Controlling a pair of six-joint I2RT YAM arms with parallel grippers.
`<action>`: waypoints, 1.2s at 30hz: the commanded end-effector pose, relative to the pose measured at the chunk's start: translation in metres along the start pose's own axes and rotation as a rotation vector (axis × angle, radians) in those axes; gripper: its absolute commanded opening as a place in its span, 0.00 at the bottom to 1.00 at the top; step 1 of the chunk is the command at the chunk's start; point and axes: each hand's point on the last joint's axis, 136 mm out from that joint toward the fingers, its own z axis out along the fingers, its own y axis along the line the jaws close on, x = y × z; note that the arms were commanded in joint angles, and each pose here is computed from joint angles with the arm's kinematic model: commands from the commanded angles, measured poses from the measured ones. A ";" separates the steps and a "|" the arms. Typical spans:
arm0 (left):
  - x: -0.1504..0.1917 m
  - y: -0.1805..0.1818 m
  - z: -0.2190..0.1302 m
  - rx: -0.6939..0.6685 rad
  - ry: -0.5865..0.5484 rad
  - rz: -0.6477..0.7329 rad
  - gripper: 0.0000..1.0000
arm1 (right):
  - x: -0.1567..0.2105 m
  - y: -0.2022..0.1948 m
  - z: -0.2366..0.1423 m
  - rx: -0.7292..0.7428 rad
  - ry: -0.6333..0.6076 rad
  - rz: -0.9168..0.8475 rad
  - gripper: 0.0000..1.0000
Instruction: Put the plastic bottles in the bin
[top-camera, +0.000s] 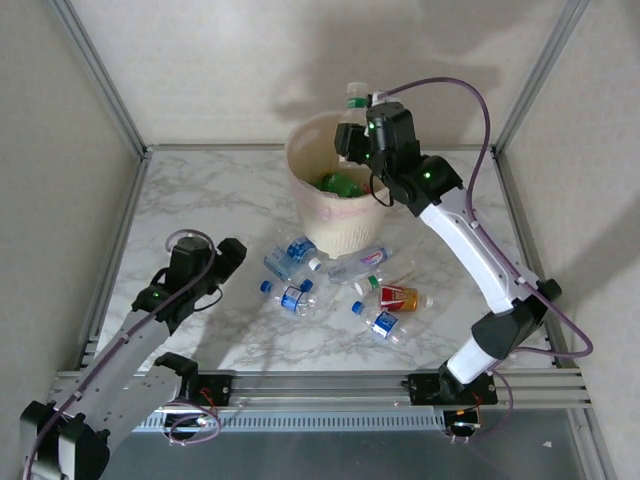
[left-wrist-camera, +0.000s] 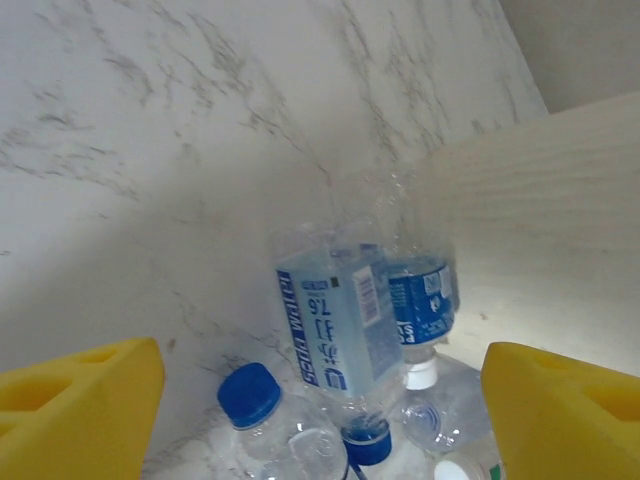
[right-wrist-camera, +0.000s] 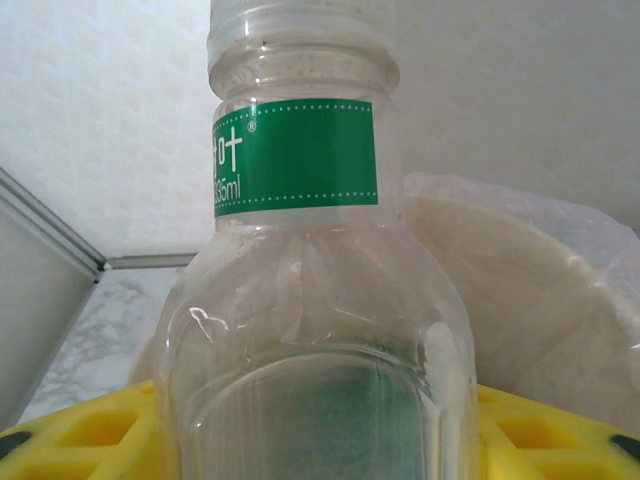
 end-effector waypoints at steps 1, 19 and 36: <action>0.004 -0.010 0.003 0.032 -0.004 0.010 0.83 | 0.001 0.003 0.007 -0.040 0.014 0.029 0.57; 0.017 -0.020 0.012 0.016 0.018 0.085 0.83 | 0.008 -0.029 -0.066 -0.015 0.024 0.045 0.83; 0.032 -0.050 0.016 0.058 0.044 0.156 0.81 | 0.198 -0.156 -0.103 0.376 0.323 0.237 0.85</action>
